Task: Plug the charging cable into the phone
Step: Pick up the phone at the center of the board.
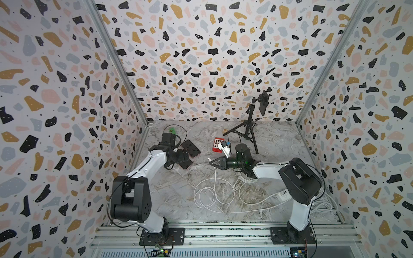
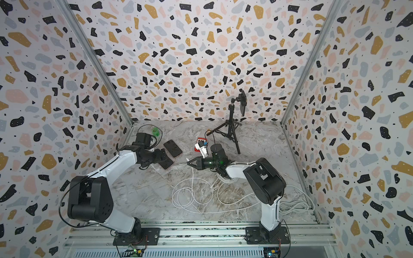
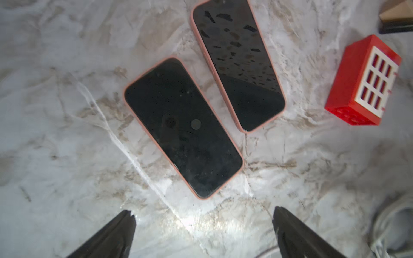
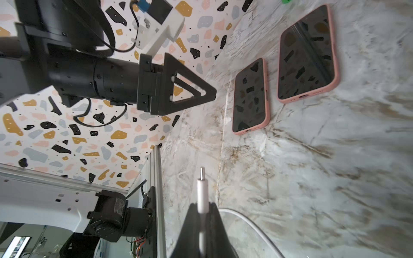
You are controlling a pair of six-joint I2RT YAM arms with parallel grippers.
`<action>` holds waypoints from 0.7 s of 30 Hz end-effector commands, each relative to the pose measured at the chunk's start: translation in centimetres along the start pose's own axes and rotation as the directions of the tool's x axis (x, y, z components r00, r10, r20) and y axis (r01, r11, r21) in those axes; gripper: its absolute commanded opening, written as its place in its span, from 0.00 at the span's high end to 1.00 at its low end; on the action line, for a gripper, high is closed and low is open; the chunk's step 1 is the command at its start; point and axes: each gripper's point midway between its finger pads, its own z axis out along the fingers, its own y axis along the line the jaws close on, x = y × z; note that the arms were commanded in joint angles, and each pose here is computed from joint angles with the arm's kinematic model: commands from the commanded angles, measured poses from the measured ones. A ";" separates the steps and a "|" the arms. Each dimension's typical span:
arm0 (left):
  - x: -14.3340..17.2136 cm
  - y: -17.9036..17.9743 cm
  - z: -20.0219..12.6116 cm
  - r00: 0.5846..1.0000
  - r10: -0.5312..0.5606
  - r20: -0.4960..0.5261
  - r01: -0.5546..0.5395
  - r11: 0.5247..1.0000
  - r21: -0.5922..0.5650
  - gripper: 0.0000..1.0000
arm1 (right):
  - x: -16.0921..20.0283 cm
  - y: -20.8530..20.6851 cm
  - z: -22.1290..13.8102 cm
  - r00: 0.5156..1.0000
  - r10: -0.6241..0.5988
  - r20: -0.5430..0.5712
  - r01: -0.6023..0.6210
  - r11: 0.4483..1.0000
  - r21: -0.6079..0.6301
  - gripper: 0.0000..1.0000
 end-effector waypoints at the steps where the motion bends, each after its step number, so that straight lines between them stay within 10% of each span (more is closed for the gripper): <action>1: -2.2 0.6 0.7 0.992 -0.097 0.079 0.107 0.985 -0.136 0.00 | -0.2 0.5 -0.8 0.999 -0.046 -0.009 0.047 0.997 0.056 1.00; 21: 0.2 1.5 7.6 0.951 -0.278 -0.134 0.238 0.937 -0.255 0.00 | 1.3 -0.3 -2.4 0.997 -0.056 -0.045 0.062 0.987 0.149 1.00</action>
